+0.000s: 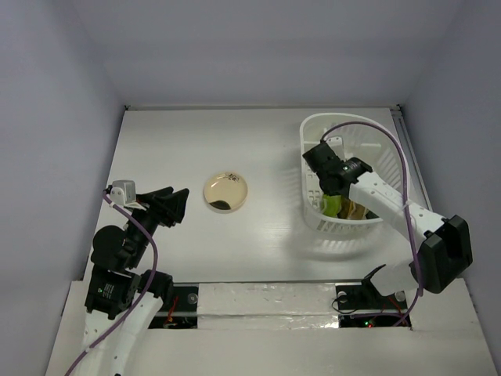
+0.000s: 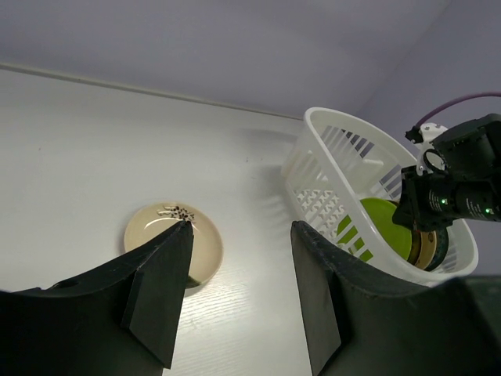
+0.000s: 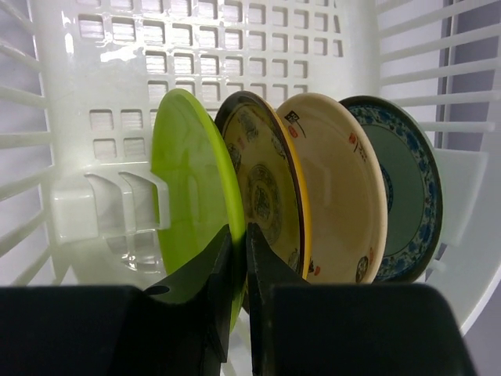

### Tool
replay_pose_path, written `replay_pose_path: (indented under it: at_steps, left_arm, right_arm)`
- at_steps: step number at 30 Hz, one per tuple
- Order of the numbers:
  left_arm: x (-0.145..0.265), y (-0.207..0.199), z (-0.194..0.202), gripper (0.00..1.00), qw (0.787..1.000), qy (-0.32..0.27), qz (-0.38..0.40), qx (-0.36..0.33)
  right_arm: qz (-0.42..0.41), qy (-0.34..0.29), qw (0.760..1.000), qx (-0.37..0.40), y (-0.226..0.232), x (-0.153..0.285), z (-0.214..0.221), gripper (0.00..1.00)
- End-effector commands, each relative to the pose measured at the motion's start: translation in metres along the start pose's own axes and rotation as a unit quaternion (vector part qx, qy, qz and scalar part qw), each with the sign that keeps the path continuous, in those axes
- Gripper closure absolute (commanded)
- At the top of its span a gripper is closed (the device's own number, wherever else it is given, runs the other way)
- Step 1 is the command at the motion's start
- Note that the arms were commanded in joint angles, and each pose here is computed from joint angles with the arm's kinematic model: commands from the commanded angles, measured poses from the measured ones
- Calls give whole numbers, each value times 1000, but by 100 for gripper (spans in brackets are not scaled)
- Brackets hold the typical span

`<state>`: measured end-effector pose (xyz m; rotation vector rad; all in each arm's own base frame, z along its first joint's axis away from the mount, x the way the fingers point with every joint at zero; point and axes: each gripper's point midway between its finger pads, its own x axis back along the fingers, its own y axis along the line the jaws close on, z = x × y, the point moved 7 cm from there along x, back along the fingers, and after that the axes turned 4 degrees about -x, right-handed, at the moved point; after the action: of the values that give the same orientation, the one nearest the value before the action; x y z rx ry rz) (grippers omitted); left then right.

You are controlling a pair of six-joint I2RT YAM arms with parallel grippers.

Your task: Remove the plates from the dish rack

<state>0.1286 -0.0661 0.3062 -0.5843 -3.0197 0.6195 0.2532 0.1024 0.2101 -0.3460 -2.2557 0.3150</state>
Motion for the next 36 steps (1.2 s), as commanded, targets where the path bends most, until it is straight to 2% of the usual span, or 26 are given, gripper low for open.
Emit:
replay_pose_path:
  at_steps: [1,9,16,21,25,28,31,32,34,36]
  left_arm:
    - [0,-4,-7,50,1000,-22,15,-2]
    - [0,-4,-7,50,1000,-21,15,-2]
    - [0,-4,-6,50,1000,-20,15,-2]
    - [-1,-4,-6,50,1000,-19,14,-1]
    - [-1,-4,-6,50,1000,-19,14,-1]
    - [-1,-3,-6,50,1000,-19,10,-1]
    - [-1,-3,-6,50,1000,-18,9,0]
    - [-2,-3,-5,50,1000,-17,9,0]
    - [-2,-2,-6,51,1000,-17,6,1]
    - [-1,-2,-6,51,1000,-18,1,2]
  right_arm:
    - [2,-40,999,-4,-6,11,-26,100]
    - [8,-65,998,-13,-16,26,-43,100]
    - [25,-105,992,-61,-40,56,-64,100]
    - [31,-170,973,-150,-67,94,-88,100]
    - [-6,-225,952,-205,-62,120,-103,100]
    - [-62,-251,938,-229,-36,129,-113,100]
    - [-184,-260,920,-231,16,131,-122,100]
    - [-241,-249,911,-224,36,132,-124,100]
    - [-305,-247,891,-230,71,137,-129,100]
    - [-328,-223,893,-212,109,122,-129,100]
